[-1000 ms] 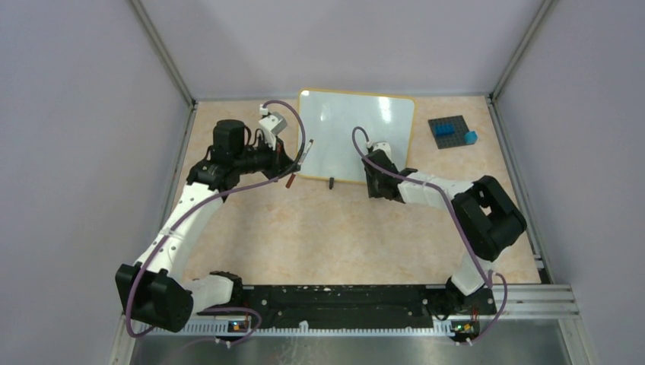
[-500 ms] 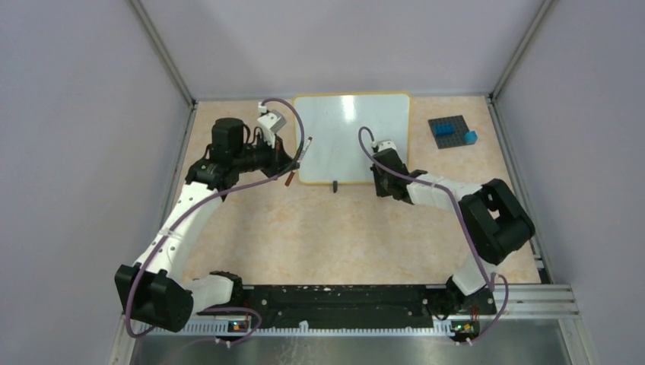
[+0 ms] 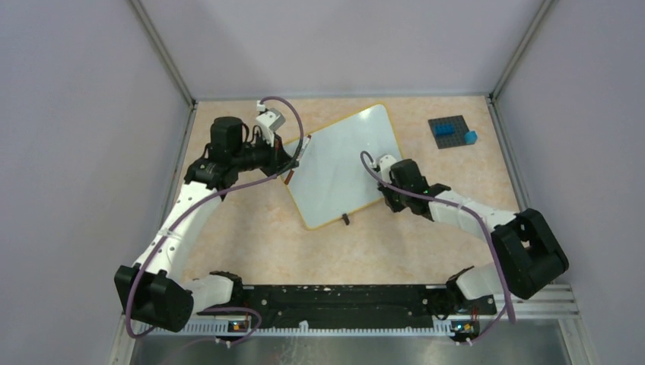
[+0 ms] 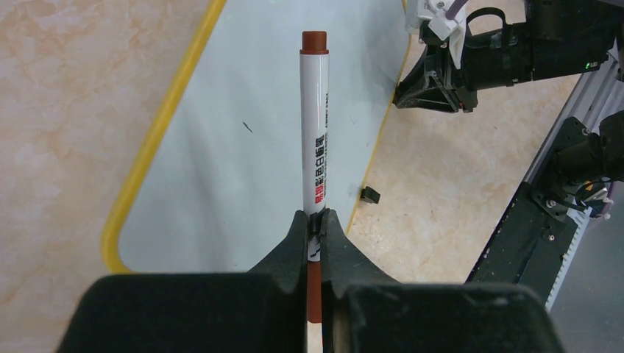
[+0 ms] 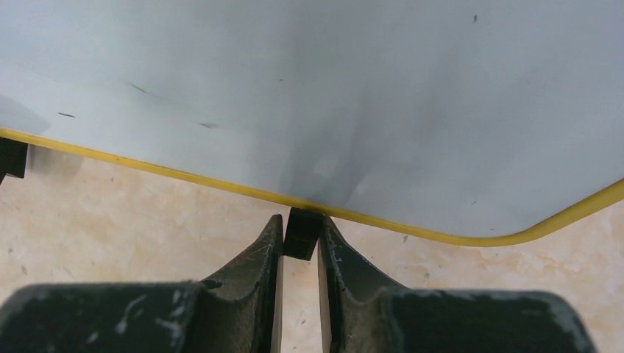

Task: Write a sentence on the whiteboard
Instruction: Move the whiteboard stand to the center of the board.

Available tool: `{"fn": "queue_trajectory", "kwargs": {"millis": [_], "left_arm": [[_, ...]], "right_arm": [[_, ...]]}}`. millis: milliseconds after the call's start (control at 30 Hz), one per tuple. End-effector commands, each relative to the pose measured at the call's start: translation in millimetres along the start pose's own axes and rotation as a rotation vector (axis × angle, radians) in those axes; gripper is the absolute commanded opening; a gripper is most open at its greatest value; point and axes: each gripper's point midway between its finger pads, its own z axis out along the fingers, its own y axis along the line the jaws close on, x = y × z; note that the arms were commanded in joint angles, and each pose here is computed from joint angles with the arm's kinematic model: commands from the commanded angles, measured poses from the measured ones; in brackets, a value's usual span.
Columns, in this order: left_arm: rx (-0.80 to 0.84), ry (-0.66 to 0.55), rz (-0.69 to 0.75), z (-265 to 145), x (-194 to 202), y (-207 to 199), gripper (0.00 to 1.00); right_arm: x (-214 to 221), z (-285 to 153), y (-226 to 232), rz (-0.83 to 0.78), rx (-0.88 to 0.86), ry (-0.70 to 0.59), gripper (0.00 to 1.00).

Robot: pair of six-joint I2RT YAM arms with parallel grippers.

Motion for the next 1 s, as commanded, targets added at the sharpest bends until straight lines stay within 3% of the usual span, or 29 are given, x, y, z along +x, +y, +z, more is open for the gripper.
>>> {"fn": "queue_trajectory", "kwargs": {"millis": [0,300,800,967], "left_arm": [[-0.004,-0.051,0.035,-5,-21,-2,0.00],[0.018,-0.065,0.047,-9,-32,-8,0.00],[0.127,-0.115,0.063,-19,-64,-35,0.00],[0.126,-0.120,0.069,-20,-68,-34,0.00]], "right_arm": [[18,-17,-3,-0.140,-0.098,0.031,0.00],[69,-40,-4,-0.282,-0.123,0.115,0.00],[100,-51,15,-0.305,-0.261,0.247,0.00],[100,-59,25,-0.329,-0.335,0.233,0.19]]}}
